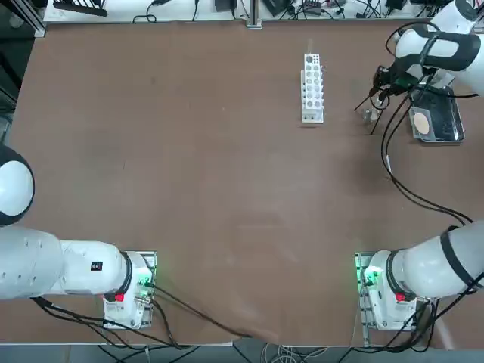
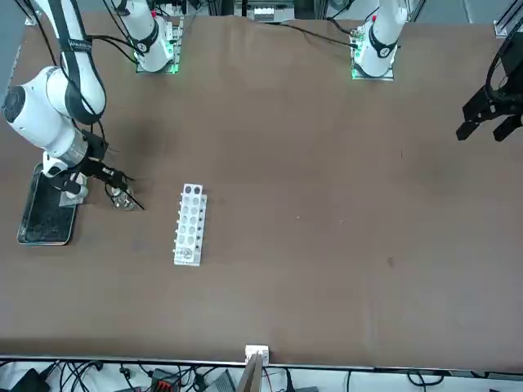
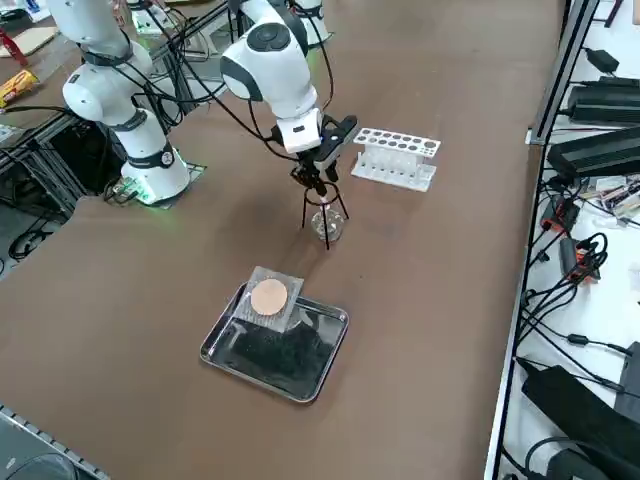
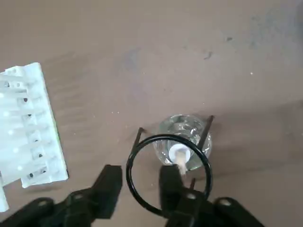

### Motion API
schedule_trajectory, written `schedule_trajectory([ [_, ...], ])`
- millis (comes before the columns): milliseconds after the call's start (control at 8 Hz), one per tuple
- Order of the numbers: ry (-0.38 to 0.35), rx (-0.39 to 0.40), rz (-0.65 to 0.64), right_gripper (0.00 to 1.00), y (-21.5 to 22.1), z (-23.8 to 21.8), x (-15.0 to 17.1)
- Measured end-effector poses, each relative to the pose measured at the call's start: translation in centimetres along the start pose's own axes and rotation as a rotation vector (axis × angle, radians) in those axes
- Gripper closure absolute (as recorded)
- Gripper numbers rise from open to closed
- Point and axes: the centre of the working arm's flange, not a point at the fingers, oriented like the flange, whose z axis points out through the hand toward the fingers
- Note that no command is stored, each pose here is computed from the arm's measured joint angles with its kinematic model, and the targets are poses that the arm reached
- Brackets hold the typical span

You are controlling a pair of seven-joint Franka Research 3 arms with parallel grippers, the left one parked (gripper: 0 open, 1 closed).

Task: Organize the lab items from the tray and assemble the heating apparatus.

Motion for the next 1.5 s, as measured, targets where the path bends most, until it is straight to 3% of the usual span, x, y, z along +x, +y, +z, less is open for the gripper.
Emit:
schedule_trajectory([
  [250,0.016,0.003,-0.031,0.11,-0.4,-0.6,0.5],
  [375,0.032,0.010,-0.042,0.00,-1.0,-1.6,1.2],
  [750,-0.008,0.011,-0.086,0.00,-2.4,-5.2,3.2],
  [875,-0.019,-0.054,-0.124,0.00,-1.1,-6.1,3.8],
  [1250,-0.046,-0.354,-0.269,0.00,4.6,-6.8,4.6],
  [1500,-0.087,-0.460,-0.287,0.00,8.6,-5.0,4.9],
])
